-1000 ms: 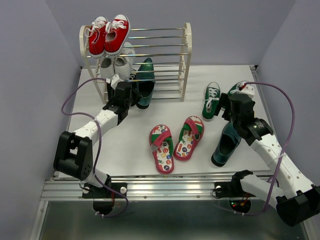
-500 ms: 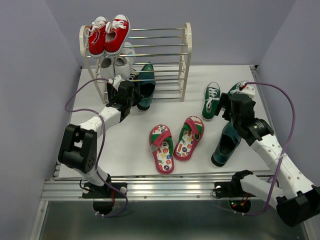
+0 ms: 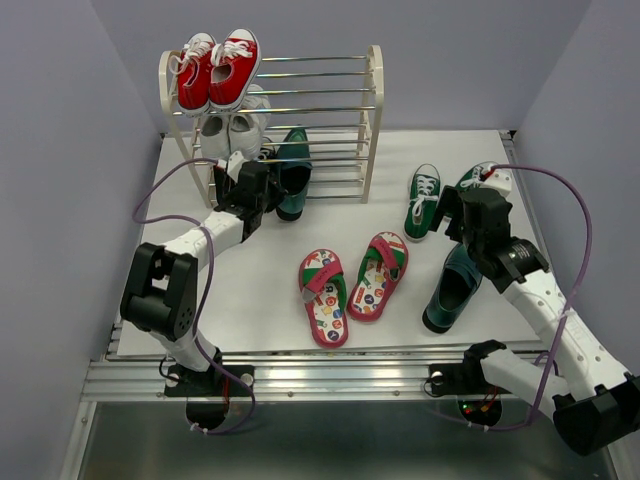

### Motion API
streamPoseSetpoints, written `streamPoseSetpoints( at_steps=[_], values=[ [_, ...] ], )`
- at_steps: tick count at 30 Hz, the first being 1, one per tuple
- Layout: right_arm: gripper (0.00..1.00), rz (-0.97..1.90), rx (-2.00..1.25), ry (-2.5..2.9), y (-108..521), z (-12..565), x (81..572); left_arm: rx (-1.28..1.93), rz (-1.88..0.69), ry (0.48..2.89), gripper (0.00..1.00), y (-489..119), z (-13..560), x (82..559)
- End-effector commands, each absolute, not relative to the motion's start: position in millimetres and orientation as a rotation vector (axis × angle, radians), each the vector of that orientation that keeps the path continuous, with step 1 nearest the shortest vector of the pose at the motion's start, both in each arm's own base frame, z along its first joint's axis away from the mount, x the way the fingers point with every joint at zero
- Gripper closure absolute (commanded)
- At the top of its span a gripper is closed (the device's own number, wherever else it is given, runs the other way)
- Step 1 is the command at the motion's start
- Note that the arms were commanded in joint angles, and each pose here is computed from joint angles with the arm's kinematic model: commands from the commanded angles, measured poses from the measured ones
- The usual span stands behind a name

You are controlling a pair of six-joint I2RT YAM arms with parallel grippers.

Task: Place and organize the shoes onto the shoe shelf

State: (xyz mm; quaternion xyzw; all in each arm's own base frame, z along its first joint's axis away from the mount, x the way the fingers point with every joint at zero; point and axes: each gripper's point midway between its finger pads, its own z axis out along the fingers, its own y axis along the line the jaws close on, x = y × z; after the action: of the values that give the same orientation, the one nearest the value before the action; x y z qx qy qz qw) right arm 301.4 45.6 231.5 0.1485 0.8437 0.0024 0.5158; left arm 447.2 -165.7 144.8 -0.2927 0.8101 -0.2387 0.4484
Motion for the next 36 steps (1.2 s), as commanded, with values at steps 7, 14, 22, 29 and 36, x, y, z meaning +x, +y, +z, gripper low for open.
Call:
streamPoseSetpoints(
  at_steps=[7,14,22,29,36],
  values=[
    [0.0,0.015,0.361,1.98,43,245,301,-0.753,-0.701,1.786,0.72,-166,218,476],
    [0.0,0.048,0.379,1.973,44,246,297,-0.759,-0.675,1.794,0.58,-162,218,473],
    [0.0,0.038,0.457,2.087,45,228,285,-0.757,-0.657,1.791,0.35,-155,226,464],
    [0.0,0.04,0.477,2.205,48,215,267,-0.712,-0.637,1.798,0.13,-153,234,456],
    [0.0,0.097,0.505,2.33,57,202,243,-0.633,-0.615,1.839,0.06,-155,238,451]
  ],
)
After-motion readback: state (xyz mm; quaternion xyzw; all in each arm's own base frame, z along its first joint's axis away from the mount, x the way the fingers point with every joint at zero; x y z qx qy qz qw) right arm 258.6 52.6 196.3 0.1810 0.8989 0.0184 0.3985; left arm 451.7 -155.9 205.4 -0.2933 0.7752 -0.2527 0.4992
